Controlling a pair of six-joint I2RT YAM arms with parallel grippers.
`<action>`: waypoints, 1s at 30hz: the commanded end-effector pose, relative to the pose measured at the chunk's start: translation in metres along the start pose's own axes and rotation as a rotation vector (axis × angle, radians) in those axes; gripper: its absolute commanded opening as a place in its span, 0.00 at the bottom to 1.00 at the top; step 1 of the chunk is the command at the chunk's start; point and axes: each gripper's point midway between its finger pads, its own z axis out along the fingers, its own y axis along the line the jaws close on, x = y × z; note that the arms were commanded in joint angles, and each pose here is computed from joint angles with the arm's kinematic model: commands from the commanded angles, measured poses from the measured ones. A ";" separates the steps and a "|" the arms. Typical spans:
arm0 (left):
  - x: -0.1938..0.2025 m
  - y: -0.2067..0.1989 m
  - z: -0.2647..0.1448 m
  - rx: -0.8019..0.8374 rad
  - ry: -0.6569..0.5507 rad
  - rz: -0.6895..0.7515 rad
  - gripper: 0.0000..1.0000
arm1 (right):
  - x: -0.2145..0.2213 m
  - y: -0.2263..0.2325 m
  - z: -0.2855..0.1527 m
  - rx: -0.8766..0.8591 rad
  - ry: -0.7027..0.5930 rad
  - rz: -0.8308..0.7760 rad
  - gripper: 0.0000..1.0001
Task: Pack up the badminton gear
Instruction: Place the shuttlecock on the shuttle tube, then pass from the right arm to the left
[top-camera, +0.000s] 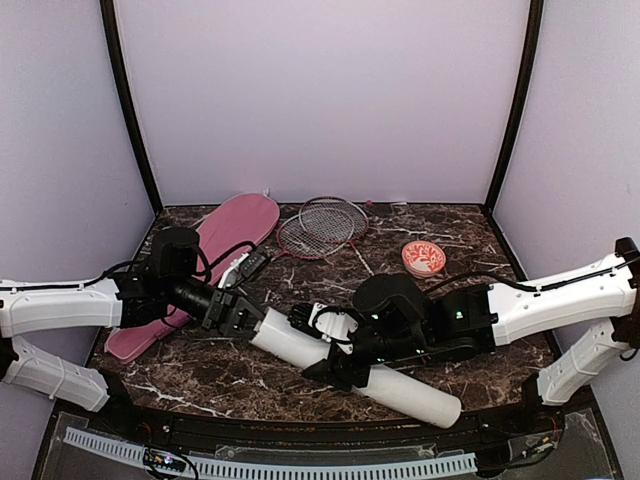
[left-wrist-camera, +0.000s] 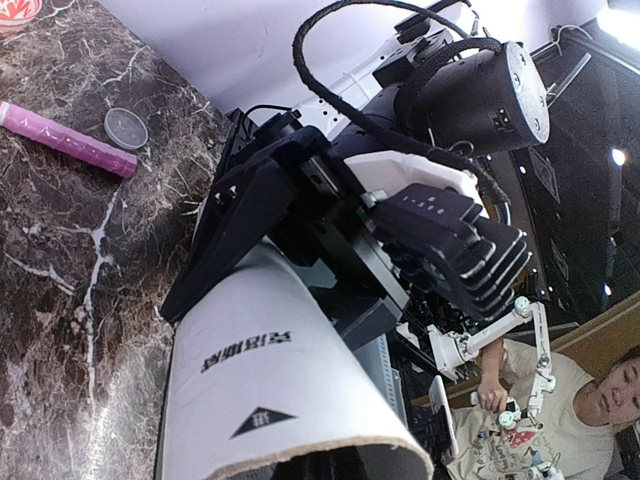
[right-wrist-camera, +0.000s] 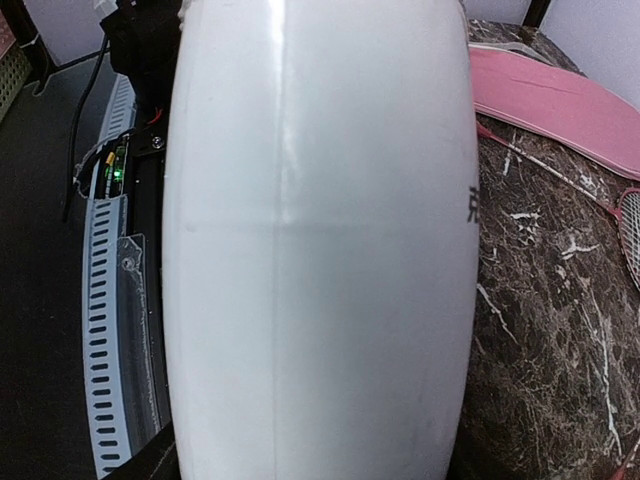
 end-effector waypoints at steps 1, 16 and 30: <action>-0.003 -0.005 0.002 0.013 -0.010 0.043 0.00 | -0.035 0.001 -0.006 0.011 -0.116 -0.003 0.64; -0.027 -0.008 -0.016 -0.187 -0.138 0.187 0.32 | -0.030 -0.005 -0.010 0.045 -0.118 0.022 0.64; -0.055 -0.015 -0.084 -0.510 -0.336 0.277 0.80 | -0.017 -0.019 -0.018 0.109 -0.112 0.054 0.63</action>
